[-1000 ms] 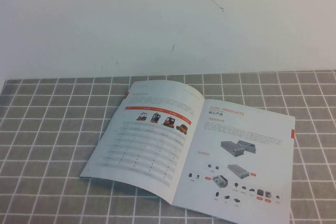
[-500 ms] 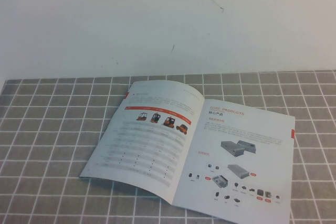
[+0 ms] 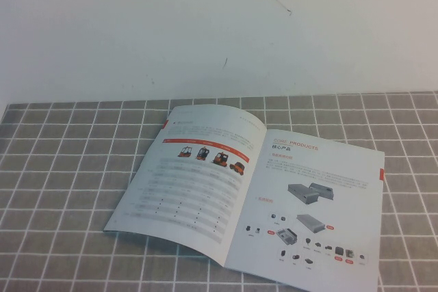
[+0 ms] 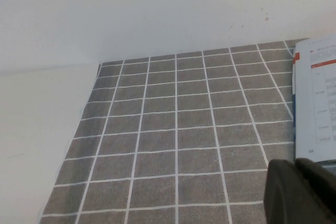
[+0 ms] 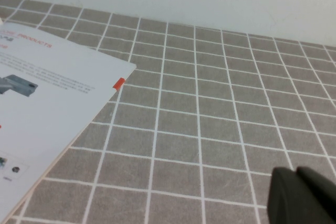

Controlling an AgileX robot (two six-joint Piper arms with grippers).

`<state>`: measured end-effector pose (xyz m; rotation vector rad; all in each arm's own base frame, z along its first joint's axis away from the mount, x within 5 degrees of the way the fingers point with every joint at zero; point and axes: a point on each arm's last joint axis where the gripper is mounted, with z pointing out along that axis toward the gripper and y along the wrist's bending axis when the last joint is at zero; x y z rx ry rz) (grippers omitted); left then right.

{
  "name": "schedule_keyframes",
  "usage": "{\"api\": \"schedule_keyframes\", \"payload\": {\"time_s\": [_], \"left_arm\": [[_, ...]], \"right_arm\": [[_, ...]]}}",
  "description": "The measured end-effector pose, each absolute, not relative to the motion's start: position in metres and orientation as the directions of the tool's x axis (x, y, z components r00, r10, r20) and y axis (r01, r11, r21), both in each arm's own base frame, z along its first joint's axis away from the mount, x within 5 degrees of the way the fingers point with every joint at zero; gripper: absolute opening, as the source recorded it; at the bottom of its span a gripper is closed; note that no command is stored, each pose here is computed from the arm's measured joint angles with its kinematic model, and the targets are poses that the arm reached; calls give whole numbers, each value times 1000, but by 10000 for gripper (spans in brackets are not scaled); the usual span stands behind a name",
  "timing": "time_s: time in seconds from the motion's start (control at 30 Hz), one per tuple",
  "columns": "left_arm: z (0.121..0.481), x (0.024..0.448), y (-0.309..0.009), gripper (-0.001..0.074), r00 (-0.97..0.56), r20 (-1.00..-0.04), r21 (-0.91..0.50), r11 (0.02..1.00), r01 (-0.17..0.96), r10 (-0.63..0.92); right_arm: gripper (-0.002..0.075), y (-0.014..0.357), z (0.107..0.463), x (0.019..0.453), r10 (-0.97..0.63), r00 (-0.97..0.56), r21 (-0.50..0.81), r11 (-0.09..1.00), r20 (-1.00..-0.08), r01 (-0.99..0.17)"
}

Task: Close book
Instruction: 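Close the open booklet and leave it lying on the table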

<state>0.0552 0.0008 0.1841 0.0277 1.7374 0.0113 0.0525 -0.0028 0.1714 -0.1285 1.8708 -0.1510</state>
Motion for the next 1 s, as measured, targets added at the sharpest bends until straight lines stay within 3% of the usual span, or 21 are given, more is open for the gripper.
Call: {"api": "schedule_keyframes", "payload": {"time_s": [0.33, 0.37, 0.47, 1.0], "left_arm": [[184, 55, 1, -4, -166, -986, 23, 1000, 12, 25], [177, 54, 2, -2, -246, -969, 25, 1000, 2, 25], [176, 53, 2, -2, -260, -965, 21, 1000, 1, 21], [176, 53, 2, -2, -269, -963, 10, 1000, 0, 10]], "right_arm": [[-3, -3, 171, 53, -165, -299, -169, 985, -940, -12], [-3, -3, 171, 53, -165, -299, -169, 985, -940, -12], [-3, -3, 171, 53, -165, -299, -169, 985, -940, -12], [-3, -3, 171, 53, -165, -299, -169, 985, -940, -12]]}}
